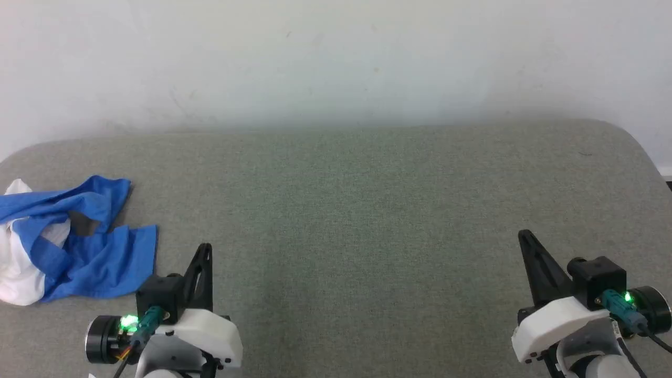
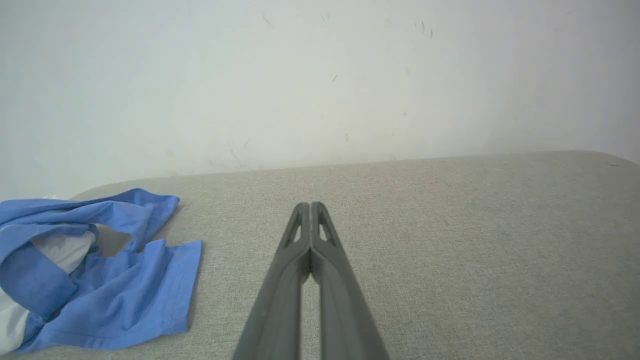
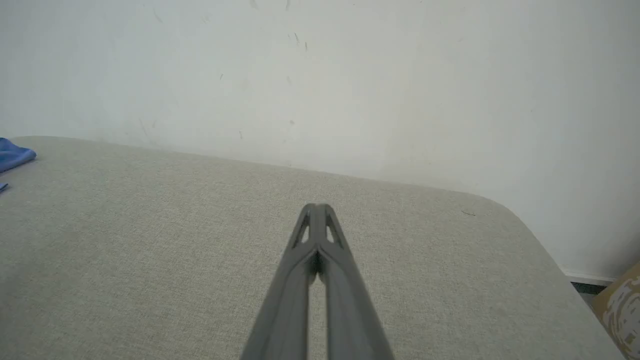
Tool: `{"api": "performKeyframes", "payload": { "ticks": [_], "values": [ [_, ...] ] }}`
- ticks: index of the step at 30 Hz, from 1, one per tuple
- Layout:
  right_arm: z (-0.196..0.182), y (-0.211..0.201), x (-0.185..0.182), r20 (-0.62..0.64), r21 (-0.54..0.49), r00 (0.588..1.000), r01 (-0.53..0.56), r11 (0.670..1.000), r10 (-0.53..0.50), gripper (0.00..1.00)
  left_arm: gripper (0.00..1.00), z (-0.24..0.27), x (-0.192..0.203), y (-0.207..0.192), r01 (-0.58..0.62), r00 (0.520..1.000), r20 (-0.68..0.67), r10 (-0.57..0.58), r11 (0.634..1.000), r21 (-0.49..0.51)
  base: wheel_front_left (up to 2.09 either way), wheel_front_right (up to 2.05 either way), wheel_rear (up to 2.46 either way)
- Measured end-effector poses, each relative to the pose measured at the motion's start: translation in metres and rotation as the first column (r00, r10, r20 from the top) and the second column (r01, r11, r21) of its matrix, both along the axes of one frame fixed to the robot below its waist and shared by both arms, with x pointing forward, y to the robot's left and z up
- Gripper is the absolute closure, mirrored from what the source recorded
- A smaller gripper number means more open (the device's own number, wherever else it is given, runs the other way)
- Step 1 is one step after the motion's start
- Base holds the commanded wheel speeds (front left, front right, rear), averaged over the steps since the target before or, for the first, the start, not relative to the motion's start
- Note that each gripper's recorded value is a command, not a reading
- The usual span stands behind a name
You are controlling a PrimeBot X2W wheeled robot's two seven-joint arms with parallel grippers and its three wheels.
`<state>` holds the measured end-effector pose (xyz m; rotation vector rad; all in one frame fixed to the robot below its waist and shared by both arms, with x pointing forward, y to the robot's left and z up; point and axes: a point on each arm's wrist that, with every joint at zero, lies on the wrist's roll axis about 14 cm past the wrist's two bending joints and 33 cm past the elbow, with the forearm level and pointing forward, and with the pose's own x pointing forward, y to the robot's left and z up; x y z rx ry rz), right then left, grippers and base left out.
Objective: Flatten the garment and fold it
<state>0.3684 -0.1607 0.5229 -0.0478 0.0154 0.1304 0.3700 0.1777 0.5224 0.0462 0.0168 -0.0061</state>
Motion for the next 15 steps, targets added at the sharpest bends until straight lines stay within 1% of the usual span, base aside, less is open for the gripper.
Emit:
{"api": "performKeyframes", "payload": {
  "ticks": [15],
  "values": [
    [0.0,0.0,0.0,0.0,0.0,1.0,0.0,1.0,0.0,1.0,1.0,0.0,0.0,0.0,0.0,1.0,0.0,0.0,1.0,0.0,0.0,0.0,0.0]
  ]
}}
